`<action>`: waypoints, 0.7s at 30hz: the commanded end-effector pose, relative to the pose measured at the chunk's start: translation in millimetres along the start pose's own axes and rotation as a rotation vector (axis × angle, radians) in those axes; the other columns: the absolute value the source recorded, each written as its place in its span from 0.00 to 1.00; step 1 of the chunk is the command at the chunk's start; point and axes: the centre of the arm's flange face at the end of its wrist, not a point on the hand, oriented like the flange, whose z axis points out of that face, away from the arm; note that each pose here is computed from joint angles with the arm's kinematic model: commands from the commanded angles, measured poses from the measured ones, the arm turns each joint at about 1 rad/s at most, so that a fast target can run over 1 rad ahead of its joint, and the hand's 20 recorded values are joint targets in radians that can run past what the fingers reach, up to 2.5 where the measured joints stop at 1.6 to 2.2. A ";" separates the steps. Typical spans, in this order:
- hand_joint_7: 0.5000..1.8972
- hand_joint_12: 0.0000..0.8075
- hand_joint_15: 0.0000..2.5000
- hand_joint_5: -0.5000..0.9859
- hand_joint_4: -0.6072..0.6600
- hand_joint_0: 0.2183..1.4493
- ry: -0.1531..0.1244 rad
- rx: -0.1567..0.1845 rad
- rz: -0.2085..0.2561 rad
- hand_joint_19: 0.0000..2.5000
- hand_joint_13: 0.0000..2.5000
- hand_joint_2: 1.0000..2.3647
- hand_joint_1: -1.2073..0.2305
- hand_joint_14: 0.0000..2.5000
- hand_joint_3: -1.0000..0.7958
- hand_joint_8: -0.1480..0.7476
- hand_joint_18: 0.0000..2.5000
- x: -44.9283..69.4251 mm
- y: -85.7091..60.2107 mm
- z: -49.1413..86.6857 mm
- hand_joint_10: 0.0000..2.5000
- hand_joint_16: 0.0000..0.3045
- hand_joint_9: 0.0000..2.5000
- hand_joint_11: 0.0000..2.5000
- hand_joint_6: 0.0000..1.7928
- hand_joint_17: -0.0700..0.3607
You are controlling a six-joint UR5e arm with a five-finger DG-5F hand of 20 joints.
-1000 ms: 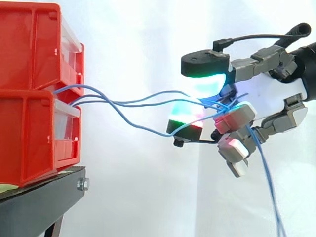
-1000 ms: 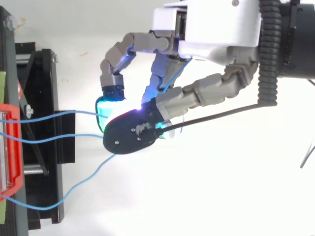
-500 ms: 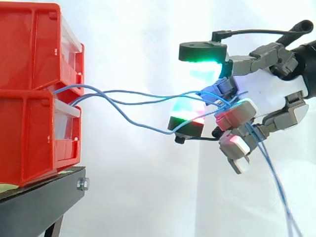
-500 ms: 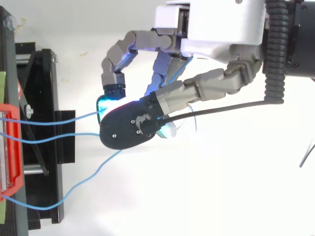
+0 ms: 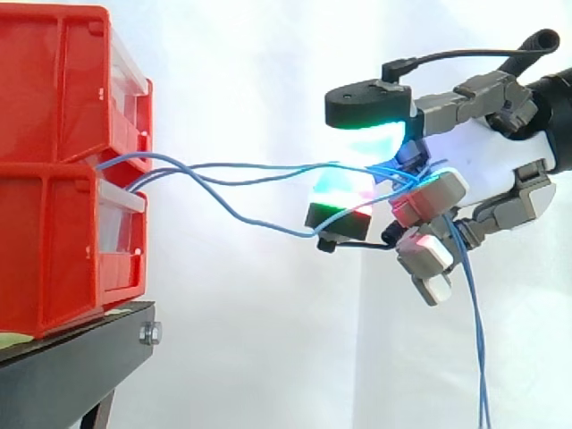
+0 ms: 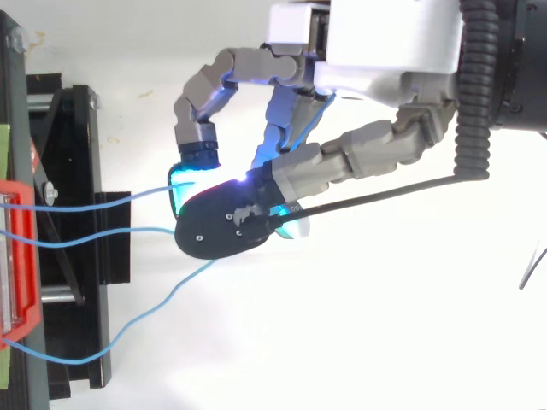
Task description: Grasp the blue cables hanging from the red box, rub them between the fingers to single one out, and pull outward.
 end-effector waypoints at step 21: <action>0.33 0.49 0.30 0.25 0.54 0.30 -0.005 0.001 0.001 0.27 0.44 0.01 0.50 0.01 0.40 0.48 0.34 -2.6 -0.7 0.0 0.01 0.19 0.54 0.45 0.47 0.46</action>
